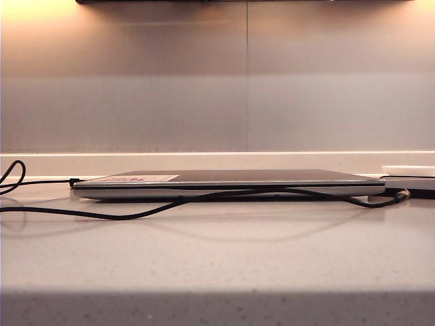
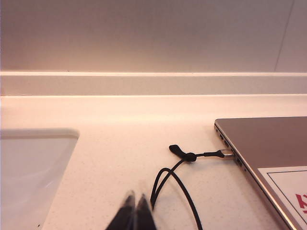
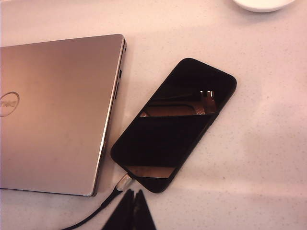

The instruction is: Pick up the charging cable and the phone, plug the charging cable into the charging port on the phone, and finally place them back on the table.

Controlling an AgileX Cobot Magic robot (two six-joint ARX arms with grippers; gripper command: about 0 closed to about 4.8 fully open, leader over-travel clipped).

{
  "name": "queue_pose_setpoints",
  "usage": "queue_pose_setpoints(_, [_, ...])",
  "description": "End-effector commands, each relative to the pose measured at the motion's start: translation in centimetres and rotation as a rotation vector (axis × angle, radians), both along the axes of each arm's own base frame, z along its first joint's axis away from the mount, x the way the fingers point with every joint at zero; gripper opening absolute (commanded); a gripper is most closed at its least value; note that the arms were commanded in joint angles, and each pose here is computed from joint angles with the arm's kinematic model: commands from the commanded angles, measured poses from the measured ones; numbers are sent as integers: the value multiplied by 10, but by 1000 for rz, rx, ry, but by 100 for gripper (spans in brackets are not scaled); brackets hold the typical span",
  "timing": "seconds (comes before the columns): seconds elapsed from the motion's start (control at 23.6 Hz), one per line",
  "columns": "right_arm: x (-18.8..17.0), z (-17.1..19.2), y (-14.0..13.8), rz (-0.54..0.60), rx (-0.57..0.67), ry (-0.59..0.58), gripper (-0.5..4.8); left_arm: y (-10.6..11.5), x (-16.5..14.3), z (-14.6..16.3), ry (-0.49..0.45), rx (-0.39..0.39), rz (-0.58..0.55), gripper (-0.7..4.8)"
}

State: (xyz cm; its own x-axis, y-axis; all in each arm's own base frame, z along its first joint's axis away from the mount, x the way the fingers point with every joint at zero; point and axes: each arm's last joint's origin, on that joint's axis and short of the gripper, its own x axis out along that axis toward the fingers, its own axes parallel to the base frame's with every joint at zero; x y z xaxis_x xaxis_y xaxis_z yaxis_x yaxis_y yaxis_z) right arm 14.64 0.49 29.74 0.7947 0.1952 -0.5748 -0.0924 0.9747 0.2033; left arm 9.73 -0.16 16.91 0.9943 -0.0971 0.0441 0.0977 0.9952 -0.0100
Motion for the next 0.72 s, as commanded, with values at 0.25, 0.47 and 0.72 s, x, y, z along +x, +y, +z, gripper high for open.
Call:
queue_pose_setpoints(0.25, [5, -7, -5, -176, -85, -455, -6, 0, 0, 3, -17, 4, -2, -6])
queue_pose_setpoints(0.47, [-9, -35, -5, -195, -80, -575, -6, 0, 0, 3, -17, 4, -2, -6])
queue_pose_setpoints(0.72, [-30, -63, -3, -172, -71, -597, -6, 0, 0, 3, -17, 4, -2, -6])
